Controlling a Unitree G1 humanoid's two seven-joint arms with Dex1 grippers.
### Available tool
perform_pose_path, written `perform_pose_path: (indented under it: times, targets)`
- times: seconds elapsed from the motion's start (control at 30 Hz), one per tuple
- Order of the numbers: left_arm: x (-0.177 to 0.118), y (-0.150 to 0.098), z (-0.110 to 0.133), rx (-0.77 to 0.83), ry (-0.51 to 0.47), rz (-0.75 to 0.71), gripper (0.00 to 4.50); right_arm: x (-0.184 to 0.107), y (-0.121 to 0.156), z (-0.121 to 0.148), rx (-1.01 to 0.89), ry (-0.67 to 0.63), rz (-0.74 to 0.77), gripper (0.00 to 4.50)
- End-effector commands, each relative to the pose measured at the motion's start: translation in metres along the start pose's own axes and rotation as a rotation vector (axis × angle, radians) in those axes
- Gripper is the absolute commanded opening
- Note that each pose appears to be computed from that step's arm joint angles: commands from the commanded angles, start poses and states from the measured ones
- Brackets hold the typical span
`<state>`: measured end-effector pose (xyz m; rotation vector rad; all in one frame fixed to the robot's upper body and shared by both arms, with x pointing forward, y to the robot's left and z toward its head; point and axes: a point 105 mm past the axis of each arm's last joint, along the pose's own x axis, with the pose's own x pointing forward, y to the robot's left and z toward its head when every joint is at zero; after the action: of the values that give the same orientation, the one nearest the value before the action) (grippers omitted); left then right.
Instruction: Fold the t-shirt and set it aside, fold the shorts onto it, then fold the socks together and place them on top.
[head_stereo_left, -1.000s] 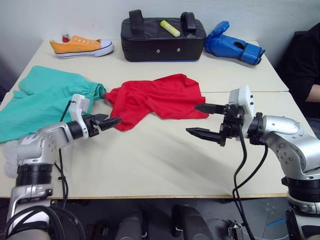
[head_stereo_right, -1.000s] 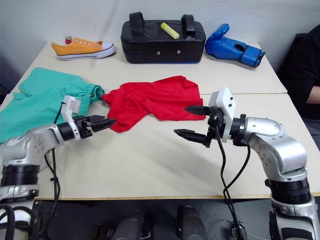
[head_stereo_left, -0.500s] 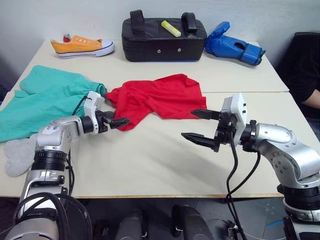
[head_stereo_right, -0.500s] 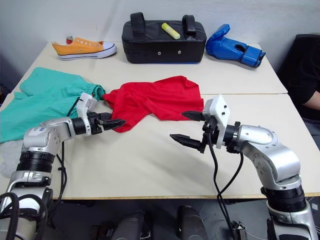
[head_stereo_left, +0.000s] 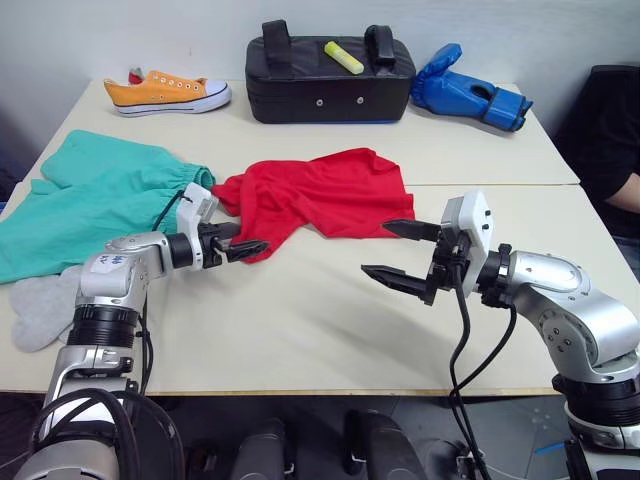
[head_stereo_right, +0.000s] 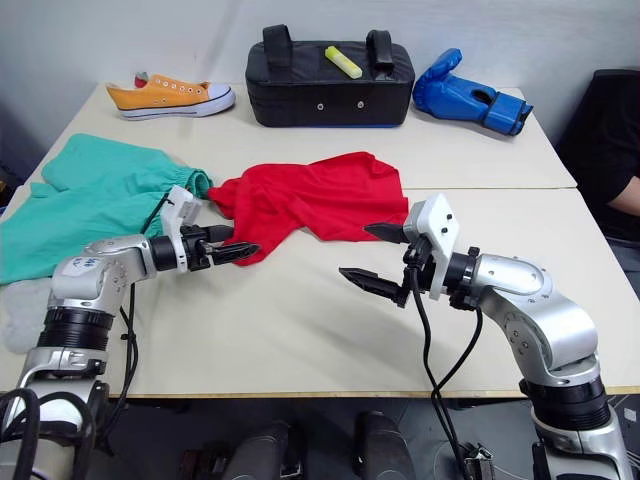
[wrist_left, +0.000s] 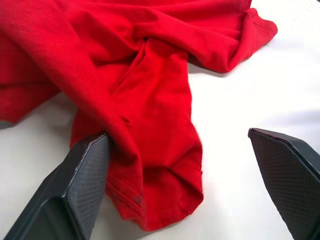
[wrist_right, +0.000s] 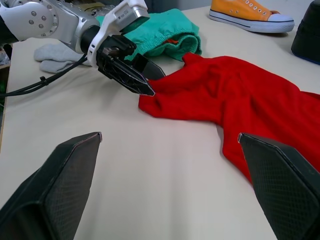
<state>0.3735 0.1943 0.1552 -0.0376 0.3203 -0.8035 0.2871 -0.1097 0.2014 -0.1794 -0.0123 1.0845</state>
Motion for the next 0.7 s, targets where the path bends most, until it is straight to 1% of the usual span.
perform_pose_path:
  times: [0.03, 0.1, 0.3, 0.43, 0.53, 0.7]
  targets:
    - [-0.018, 0.001, 0.018, 0.001, -0.068, -0.002, 4.5, -0.003, 0.004, 0.011, -0.043, -0.036, -0.01, 4.46]
    - [-0.017, 0.001, 0.014, 0.0, -0.052, -0.007, 4.5, -0.003, 0.004, 0.011, -0.042, -0.037, -0.013, 4.46]
    - [0.005, -0.002, 0.009, -0.027, -0.038, -0.018, 4.5, -0.001, 0.003, 0.013, -0.044, -0.044, -0.02, 4.46]
    - [0.015, -0.001, 0.003, 0.011, -0.013, -0.014, 4.5, -0.002, 0.002, 0.013, -0.043, -0.044, -0.029, 4.46]
    - [0.018, -0.004, 0.006, 0.029, -0.022, -0.033, 4.5, -0.002, 0.002, 0.011, -0.041, -0.041, -0.037, 4.46]
    - [0.009, -0.012, 0.026, 0.019, -0.11, -0.075, 4.5, -0.004, 0.003, 0.012, -0.039, -0.043, -0.048, 4.46]
